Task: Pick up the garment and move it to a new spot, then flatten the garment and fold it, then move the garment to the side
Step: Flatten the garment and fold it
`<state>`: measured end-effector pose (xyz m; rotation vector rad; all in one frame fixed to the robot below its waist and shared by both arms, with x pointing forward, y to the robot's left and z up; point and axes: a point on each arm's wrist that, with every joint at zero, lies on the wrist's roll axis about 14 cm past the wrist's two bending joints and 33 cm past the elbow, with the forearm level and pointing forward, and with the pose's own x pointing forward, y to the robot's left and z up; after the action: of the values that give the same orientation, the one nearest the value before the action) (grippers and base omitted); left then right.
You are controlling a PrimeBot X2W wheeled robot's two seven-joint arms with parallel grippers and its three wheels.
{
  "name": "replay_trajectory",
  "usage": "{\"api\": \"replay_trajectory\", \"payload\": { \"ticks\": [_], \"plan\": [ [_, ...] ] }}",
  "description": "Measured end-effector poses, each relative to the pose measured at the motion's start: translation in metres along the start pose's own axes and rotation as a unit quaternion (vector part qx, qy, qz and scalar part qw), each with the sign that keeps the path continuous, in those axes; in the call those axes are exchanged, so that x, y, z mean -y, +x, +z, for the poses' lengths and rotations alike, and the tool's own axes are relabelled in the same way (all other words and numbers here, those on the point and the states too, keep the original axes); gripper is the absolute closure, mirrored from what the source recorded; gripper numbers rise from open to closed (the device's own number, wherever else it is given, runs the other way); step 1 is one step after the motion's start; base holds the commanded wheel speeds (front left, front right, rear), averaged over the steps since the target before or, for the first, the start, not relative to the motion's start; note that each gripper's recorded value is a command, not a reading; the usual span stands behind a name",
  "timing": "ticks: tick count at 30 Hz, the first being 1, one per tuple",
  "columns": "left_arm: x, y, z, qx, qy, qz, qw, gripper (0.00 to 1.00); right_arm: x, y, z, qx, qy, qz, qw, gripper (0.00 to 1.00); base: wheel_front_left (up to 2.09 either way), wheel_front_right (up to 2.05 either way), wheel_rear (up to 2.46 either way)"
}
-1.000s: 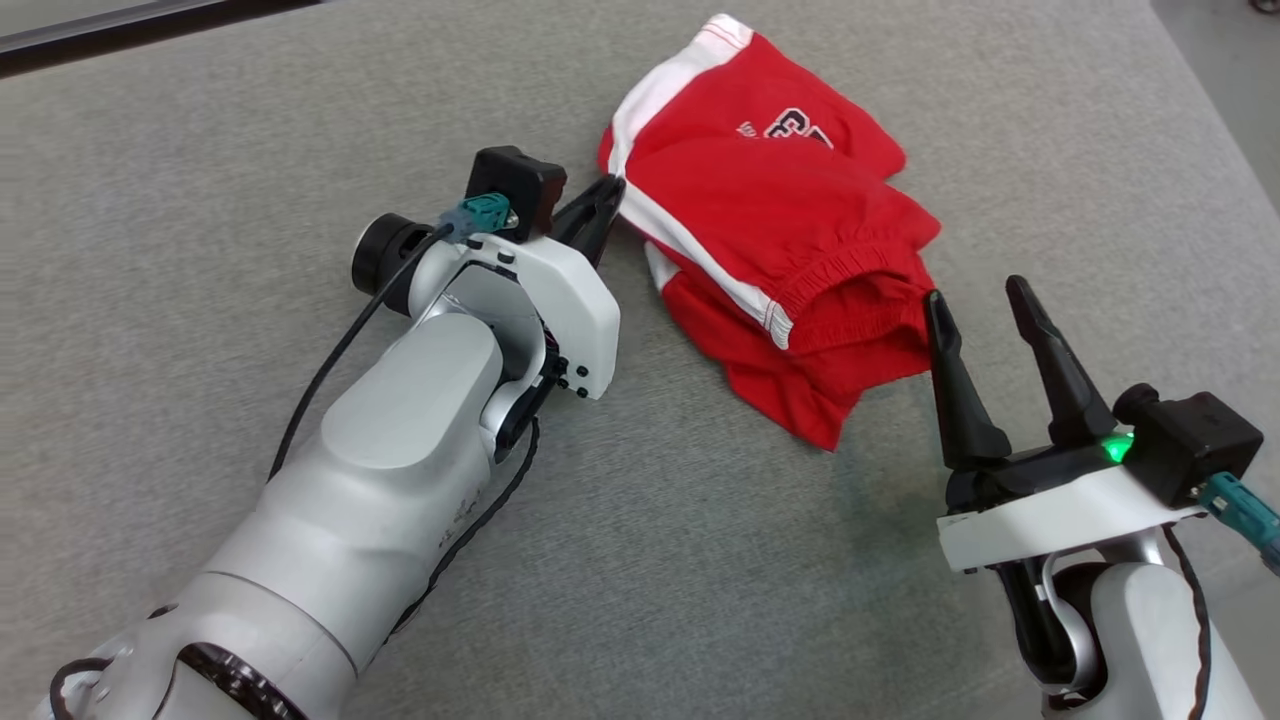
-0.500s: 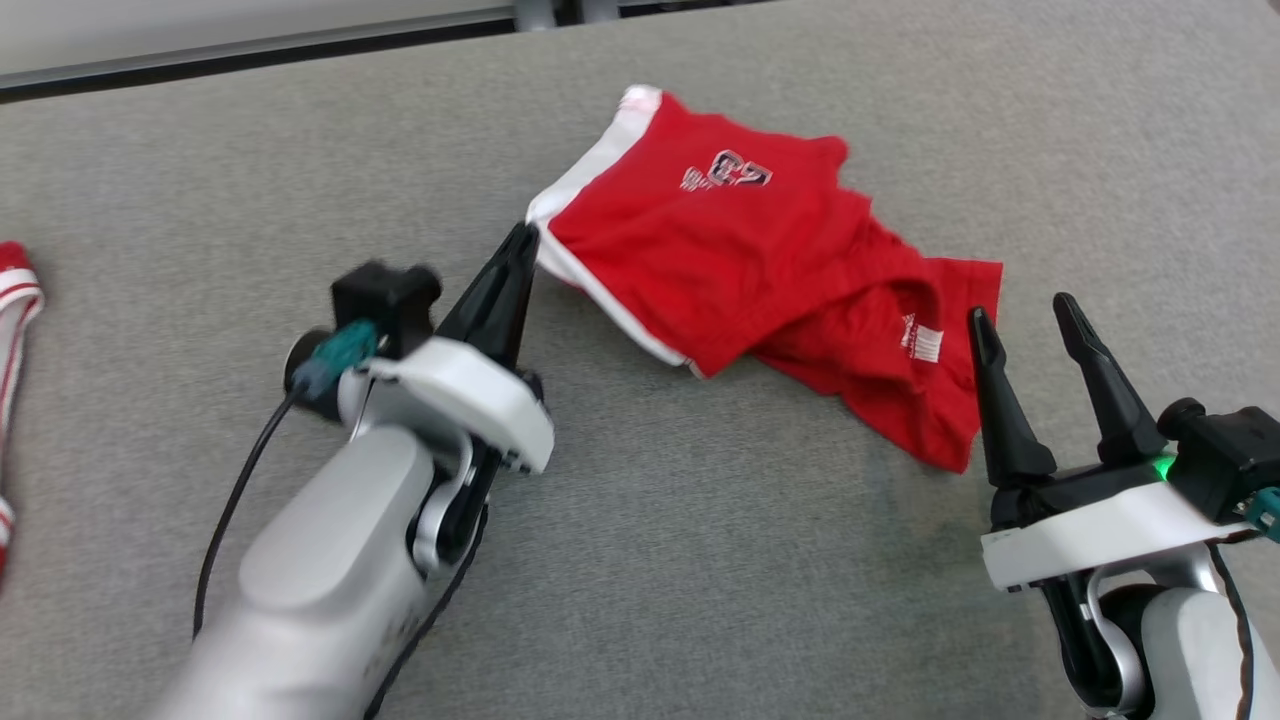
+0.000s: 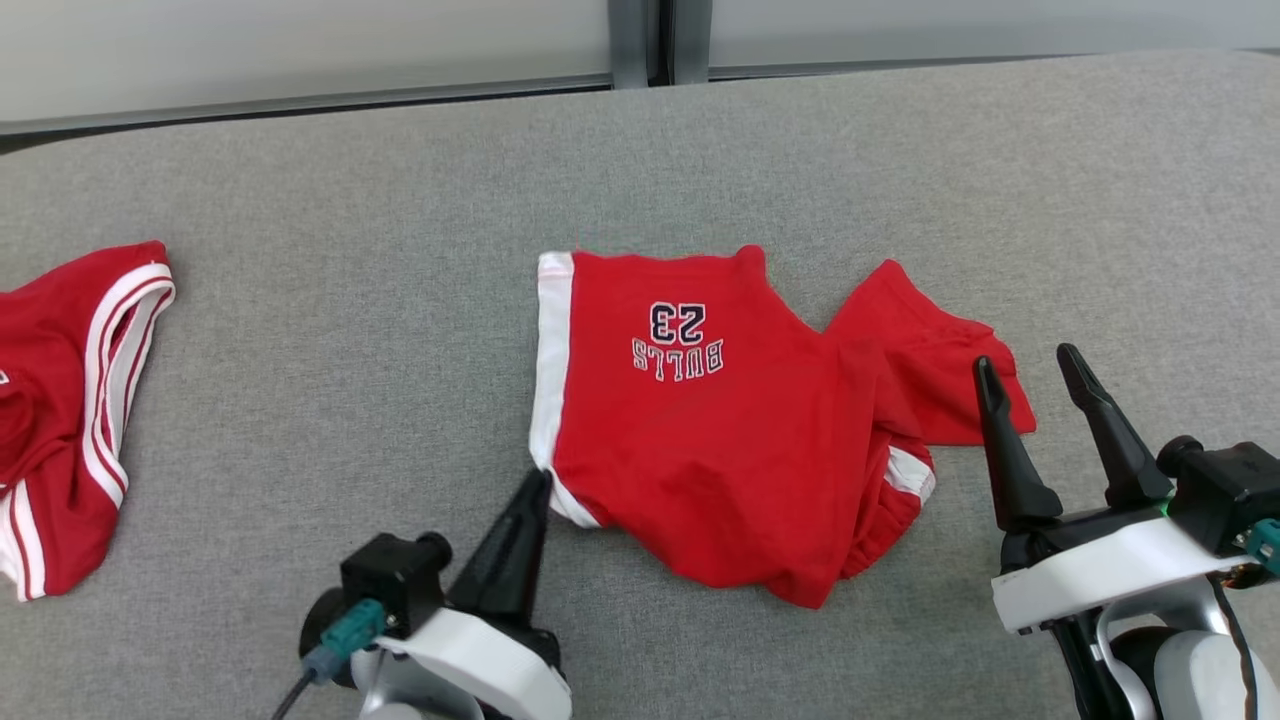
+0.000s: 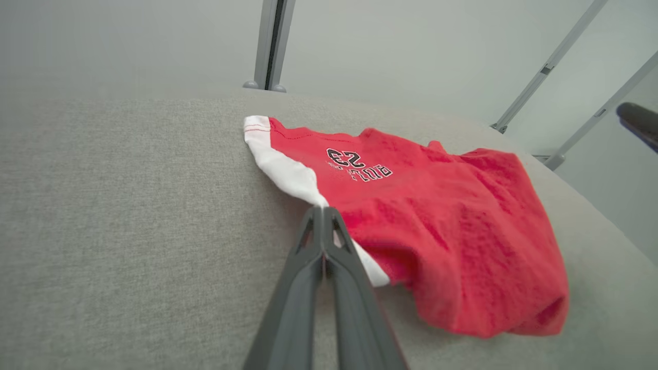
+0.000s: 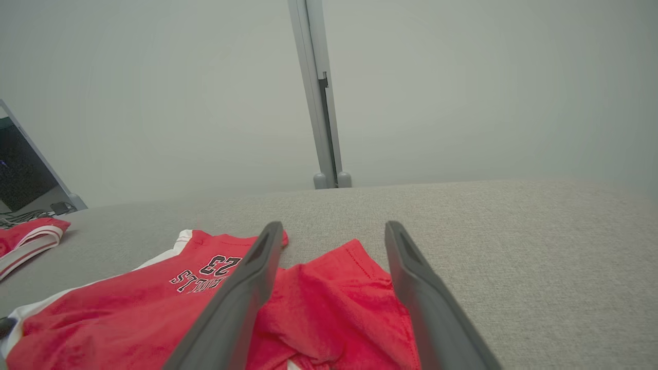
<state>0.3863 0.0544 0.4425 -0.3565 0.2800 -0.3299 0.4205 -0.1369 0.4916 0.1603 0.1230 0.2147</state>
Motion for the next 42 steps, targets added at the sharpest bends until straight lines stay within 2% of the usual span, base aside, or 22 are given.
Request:
{"api": "replay_trajectory", "payload": {
  "ticks": [2, 3, 4, 8, 12, 21, 28, 42],
  "plan": [
    [0.01, -0.005, -0.003, -0.01, -0.006, -0.013, 1.0, 1.0, -0.001, -0.002, 0.001, 0.0, -0.001, 0.001, 1.0, 0.0, 0.0, 0.0, 0.0],
    [0.014, -0.006, -0.003, -0.011, -0.006, -0.018, 1.0, 0.74, -0.001, -0.004, 0.002, 0.0, -0.001, 0.001, 1.0, 0.0, 0.0, 0.0, 0.0],
    [0.017, -0.006, -0.001, -0.007, -0.008, -0.022, 1.0, 0.0, -0.002, -0.005, 0.002, -0.001, -0.002, 0.001, 1.0, 0.0, 0.0, 0.0, 0.0],
    [0.028, -0.003, 0.016, 0.027, 0.008, -0.039, 0.999, 0.0, -0.002, -0.012, 0.005, 0.0, -0.001, 0.0, 1.0, 0.0, 0.0, 0.0, 0.0],
    [0.022, 0.002, 0.048, 0.084, 0.042, -0.029, 0.995, 0.0, -0.001, -0.018, 0.008, 0.004, -0.002, -0.003, 1.0, 0.0, 0.0, 0.0, 0.0],
    [-0.05, -0.008, 0.106, 0.16, 0.115, 0.077, 0.977, 0.0, -0.003, -0.03, 0.011, 0.005, -0.004, -0.003, 1.0, 0.0, 0.0, 0.0, 0.0],
    [-0.09, -0.038, 0.112, 0.159, 0.129, 0.115, 0.972, 0.0, -0.007, -0.041, 0.012, 0.002, -0.008, 0.001, 1.0, 0.0, 0.0, 0.0, 0.0],
    [-0.096, -0.057, 0.107, 0.157, 0.126, 0.111, 0.973, 0.0, -0.017, -0.046, 0.015, 0.002, -0.013, 0.015, 1.0, 0.0, 0.0, 0.0, 0.0]
  ]
}}
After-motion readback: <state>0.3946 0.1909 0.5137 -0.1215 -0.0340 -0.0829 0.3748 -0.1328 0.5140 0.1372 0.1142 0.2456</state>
